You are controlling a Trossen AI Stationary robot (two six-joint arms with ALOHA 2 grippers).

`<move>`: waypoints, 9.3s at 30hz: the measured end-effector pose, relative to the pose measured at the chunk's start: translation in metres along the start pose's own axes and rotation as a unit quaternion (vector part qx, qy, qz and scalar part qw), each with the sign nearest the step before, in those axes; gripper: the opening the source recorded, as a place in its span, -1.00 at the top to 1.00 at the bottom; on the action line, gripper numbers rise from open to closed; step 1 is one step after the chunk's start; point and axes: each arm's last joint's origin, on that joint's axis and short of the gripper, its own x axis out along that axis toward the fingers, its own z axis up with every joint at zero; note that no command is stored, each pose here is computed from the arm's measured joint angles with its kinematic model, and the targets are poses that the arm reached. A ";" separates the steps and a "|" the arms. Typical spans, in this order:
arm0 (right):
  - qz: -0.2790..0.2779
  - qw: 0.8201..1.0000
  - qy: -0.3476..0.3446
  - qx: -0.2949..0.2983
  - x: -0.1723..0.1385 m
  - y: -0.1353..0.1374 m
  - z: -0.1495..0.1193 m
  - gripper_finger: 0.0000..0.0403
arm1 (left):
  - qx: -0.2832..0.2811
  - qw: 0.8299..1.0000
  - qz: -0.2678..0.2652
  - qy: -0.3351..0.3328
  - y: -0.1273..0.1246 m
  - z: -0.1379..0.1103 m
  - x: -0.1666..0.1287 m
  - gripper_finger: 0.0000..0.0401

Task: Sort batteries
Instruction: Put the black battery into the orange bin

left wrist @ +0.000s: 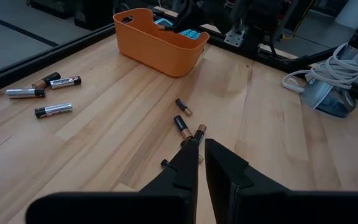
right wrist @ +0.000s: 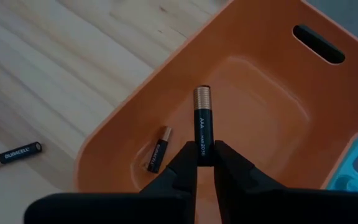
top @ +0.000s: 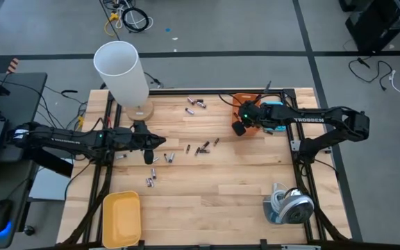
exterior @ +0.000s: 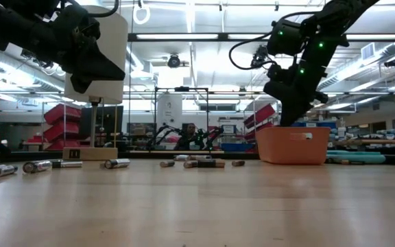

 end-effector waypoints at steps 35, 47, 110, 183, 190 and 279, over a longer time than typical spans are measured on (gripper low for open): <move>0.071 0.985 -0.143 -0.062 -0.034 0.013 0.017 0.68 | 0.006 1.000 0.000 0.000 0.000 0.000 0.000 0.85; 0.227 0.934 -0.210 -0.180 -0.059 0.066 0.004 0.69 | 0.006 1.000 0.000 -0.002 0.000 0.000 0.000 0.85; 0.177 0.923 -0.141 -0.310 0.054 0.154 -0.066 0.27 | 0.005 1.000 0.010 -0.020 0.000 0.003 0.000 0.85; 0.222 0.891 -0.218 -0.331 0.059 0.140 -0.084 0.28 | 0.007 1.000 0.015 -0.021 0.000 0.003 0.000 0.85; 0.229 0.906 -0.198 -0.296 0.060 0.139 -0.085 0.28 | 0.006 1.000 0.015 -0.021 0.000 0.003 0.000 0.85; 0.001 0.982 -0.135 0.136 0.003 -0.013 -0.030 0.83 | 0.017 0.999 0.037 -0.030 0.001 0.004 0.000 0.85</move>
